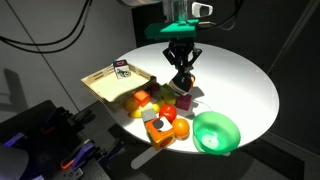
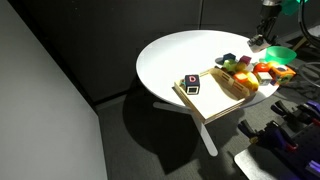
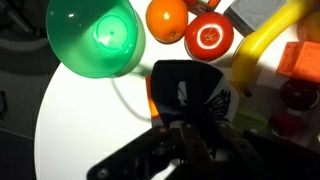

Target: Put one square plush toy in the box

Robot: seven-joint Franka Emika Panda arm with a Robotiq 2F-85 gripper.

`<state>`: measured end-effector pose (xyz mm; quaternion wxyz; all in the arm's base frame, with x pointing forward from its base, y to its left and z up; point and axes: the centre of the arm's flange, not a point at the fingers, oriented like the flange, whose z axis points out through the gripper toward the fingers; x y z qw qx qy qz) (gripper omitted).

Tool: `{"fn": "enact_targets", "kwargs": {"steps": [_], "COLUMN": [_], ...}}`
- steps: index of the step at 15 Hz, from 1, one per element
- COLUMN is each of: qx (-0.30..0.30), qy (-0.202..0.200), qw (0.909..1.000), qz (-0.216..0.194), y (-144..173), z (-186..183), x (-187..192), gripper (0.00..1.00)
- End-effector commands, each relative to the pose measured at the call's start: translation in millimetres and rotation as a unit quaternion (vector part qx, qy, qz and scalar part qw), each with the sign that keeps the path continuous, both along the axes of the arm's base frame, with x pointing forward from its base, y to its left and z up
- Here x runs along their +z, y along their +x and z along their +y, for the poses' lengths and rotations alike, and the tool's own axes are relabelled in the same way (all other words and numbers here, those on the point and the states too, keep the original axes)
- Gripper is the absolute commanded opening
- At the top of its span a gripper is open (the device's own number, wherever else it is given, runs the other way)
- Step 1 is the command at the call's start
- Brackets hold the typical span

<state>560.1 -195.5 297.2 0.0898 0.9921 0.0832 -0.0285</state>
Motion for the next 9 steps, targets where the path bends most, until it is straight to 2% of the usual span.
{"fn": "enact_targets", "kwargs": {"steps": [1,6,9], "qx": [-0.015,-0.049,-0.047], "qy": [-0.003,-0.009,-0.01], "qw": [0.9999,0.9986,0.9987], "qz": [-0.001,-0.015,-0.017], "y": [-9,-10,-16], "z": [30,71,98], "x": [29,39,40], "gripper": [0.04,0.05,0.05]}}
